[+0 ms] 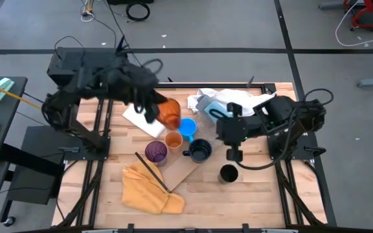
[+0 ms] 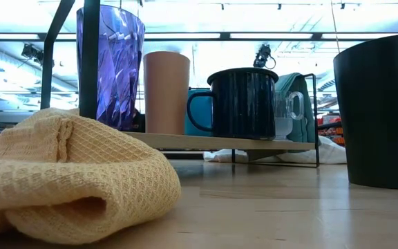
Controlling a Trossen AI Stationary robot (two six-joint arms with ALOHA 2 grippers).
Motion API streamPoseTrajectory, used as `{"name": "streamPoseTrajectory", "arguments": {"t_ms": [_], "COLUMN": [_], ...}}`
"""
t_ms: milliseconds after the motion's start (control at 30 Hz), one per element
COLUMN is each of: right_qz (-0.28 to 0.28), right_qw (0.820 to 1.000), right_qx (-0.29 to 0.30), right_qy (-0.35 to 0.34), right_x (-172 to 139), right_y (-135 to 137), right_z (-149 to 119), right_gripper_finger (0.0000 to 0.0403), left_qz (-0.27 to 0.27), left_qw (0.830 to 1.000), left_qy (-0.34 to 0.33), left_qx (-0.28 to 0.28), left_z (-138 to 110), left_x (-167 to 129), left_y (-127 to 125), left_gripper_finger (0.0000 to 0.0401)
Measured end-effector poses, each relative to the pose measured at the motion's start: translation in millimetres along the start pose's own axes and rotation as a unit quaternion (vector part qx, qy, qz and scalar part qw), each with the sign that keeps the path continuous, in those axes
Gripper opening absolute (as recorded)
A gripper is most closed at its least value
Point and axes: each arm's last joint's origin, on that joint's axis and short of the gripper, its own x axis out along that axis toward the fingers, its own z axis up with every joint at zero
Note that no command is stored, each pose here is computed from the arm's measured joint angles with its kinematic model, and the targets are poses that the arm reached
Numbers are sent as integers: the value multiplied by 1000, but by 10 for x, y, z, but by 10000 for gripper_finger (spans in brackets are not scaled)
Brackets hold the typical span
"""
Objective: Stack small to large cups/mugs on shelf
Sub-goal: Put the orange glass on the shelf
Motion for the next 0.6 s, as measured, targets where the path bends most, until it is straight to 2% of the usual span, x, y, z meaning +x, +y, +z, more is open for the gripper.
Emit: {"name": "streamPoseTrajectory", "arguments": {"t_ms": [133,233,400,600], "right_qz": [-11,-19,-35,-38], "right_qw": [1000,998,993,990], "right_qx": [14,32,83,133], "right_qy": [25,48,73,25], "right_x": [14,37,74,142], "right_y": [-63,-105,-192,-249], "right_z": [-177,-359,-686,-911], "right_gripper_finger": [93,94,93,94], "left_qz": [-62,-88,-73,-41], "left_qw": [998,996,995,995], "left_qy": [-25,-2,55,86], "left_qx": [1,15,36,41], "left_z": [-1,-97,-312,-448], "left_x": [108,228,512,929], "left_y": [-403,-692,-1051,-1281], "left_gripper_finger": [14,14,14,14]}}
